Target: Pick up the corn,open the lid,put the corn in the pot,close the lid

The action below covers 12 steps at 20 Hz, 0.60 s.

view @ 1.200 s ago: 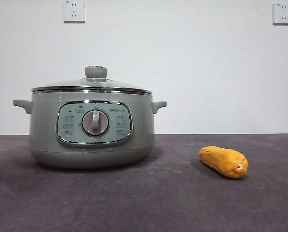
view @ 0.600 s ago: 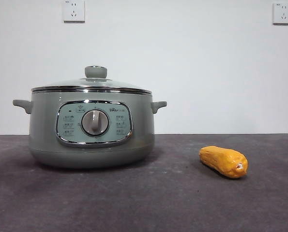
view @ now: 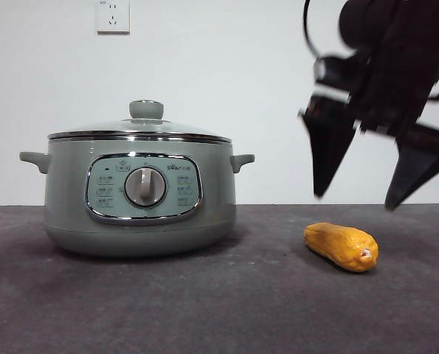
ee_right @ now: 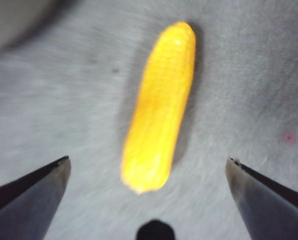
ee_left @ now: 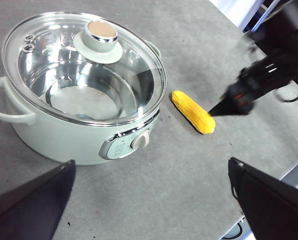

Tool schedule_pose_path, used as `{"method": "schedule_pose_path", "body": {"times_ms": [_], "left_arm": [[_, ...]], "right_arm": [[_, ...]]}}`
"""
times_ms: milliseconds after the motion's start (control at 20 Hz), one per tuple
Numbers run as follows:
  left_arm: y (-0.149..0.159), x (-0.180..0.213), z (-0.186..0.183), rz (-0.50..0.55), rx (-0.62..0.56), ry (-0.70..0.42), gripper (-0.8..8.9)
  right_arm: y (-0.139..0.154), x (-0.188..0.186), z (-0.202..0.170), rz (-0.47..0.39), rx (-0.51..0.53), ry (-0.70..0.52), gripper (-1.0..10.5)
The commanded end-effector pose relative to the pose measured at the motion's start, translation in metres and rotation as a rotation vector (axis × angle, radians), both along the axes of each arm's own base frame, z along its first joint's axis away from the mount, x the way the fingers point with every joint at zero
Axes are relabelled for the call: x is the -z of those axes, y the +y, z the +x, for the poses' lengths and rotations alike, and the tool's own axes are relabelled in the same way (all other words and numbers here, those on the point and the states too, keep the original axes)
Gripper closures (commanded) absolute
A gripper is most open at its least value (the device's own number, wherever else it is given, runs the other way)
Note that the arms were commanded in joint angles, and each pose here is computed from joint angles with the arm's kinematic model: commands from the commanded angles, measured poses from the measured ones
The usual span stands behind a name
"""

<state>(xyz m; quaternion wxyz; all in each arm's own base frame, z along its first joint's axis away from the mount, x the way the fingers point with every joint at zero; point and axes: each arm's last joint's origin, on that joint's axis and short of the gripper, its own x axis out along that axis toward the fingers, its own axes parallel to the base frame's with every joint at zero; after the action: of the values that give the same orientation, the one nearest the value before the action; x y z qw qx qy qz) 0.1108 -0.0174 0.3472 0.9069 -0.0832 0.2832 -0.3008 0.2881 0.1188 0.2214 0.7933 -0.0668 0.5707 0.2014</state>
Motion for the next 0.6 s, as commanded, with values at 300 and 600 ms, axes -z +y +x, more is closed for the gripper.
{"method": "schedule_pose_path", "body": {"times_ms": [300,600], "left_arm": [[0.000,-0.002,0.001,0.001,0.007,-0.020,1.79],[0.000,-0.002,0.003,-0.018,-0.003,-0.007,1.79]], "right_arm": [[0.018,0.047,0.013,-0.087,-0.012,0.094,4.6],[0.018,0.053,0.013,-0.097,-0.017,0.118,9.6]]}}
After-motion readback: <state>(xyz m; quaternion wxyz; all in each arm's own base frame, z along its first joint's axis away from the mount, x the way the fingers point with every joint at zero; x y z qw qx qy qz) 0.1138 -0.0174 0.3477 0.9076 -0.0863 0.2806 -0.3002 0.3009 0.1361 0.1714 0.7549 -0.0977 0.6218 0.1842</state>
